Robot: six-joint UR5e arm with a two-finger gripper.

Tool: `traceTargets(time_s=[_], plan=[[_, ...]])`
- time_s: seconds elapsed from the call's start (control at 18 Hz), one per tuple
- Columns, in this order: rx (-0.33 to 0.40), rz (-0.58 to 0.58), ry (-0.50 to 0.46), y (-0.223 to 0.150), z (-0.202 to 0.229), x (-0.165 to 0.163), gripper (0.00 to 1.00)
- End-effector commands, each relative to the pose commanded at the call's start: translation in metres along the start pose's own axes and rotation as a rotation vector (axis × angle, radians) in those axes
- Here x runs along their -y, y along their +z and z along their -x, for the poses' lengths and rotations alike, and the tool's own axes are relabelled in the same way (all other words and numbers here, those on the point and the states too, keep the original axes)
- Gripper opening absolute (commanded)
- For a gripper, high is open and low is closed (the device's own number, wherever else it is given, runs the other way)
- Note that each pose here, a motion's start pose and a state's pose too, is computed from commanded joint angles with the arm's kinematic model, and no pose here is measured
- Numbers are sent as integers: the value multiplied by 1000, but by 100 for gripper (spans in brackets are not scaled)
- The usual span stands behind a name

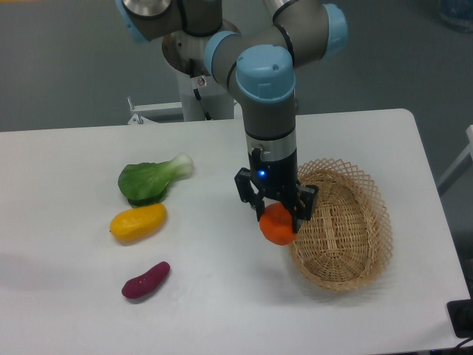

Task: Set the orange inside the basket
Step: 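Hold the orange in the gripper and lift it slightly beside the basket, then carry the held orange over the wicker basket and lower it inside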

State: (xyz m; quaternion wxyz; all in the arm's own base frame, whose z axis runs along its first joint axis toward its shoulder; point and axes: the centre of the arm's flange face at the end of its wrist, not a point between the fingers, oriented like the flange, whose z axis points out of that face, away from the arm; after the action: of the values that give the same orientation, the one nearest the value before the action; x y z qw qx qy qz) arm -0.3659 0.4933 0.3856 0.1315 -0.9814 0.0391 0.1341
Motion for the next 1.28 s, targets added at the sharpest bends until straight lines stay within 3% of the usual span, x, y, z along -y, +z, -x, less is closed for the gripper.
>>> traceTargets(time_s=[0.78,0.94,1.28], plan=[[-23,18,3,8,-12,-10,63],[-27,23,51,8,-15,-13,63],[-32,54,122,14,9,-54,63]])
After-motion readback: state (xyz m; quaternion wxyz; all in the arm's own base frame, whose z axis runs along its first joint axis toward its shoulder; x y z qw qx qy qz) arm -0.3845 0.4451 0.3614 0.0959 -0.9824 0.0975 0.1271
